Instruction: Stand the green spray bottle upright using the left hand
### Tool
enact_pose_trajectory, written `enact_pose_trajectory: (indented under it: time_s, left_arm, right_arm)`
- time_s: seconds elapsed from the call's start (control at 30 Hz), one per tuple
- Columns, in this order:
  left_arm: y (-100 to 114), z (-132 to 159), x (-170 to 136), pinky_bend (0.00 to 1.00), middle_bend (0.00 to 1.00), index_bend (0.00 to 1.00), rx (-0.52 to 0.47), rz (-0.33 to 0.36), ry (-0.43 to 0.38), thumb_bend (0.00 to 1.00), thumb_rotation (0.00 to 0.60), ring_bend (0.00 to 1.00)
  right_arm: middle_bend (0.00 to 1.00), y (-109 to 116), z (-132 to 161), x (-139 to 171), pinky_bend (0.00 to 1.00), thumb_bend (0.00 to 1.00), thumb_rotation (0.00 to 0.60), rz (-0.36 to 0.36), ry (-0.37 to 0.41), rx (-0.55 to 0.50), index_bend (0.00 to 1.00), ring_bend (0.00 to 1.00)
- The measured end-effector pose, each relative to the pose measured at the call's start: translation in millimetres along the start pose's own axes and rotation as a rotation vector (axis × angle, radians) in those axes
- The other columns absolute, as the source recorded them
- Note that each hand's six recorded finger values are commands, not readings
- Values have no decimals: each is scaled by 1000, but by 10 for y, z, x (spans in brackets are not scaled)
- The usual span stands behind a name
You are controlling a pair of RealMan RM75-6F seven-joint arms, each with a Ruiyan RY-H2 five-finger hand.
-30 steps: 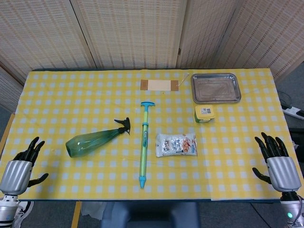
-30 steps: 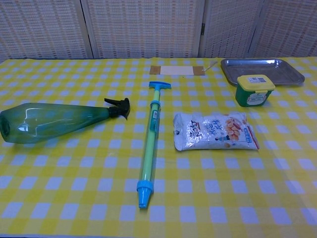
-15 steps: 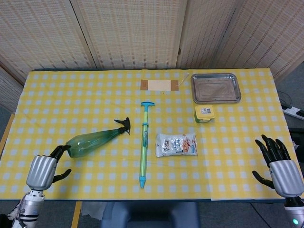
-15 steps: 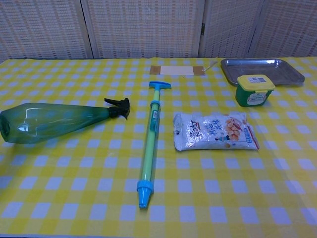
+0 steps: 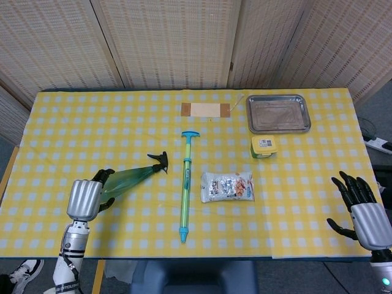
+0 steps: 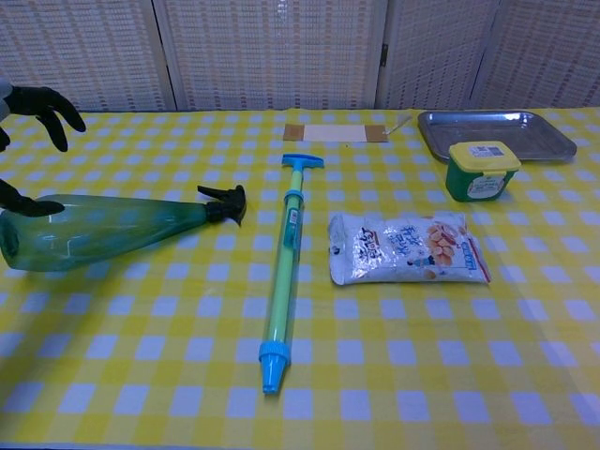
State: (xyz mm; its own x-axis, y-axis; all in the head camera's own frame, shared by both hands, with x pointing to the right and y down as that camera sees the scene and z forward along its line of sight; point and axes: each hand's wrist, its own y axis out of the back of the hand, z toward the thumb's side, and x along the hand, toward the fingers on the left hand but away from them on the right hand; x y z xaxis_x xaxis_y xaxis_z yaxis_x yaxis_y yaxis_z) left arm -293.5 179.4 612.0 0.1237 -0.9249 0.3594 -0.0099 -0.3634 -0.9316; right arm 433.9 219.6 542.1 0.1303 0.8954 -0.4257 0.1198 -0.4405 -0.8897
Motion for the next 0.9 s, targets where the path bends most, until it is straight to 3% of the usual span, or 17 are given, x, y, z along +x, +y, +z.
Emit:
enact_pose_trajectory:
  time_s: [0.23, 0.57, 0.9]
  left_arm:
    - [-199, 423, 228, 1000, 444, 346, 19, -64, -2, 109, 600, 1000]
    - [-301, 521, 566, 1000, 444, 352, -4, -76, 34, 109, 600, 1000]
    - [-511, 806, 800, 1000, 444, 351, -23, -153, 14, 109, 600, 1000]
  right_arm:
    - [0, 51, -80, -38, 0, 240, 600, 10, -6, -52, 0, 7]
    - [0, 111, -243, -106, 0, 240, 600, 19, -45, -98, 0, 7]
    - [0, 175, -321, -162, 0, 240, 600, 14, -54, -151, 0, 10]
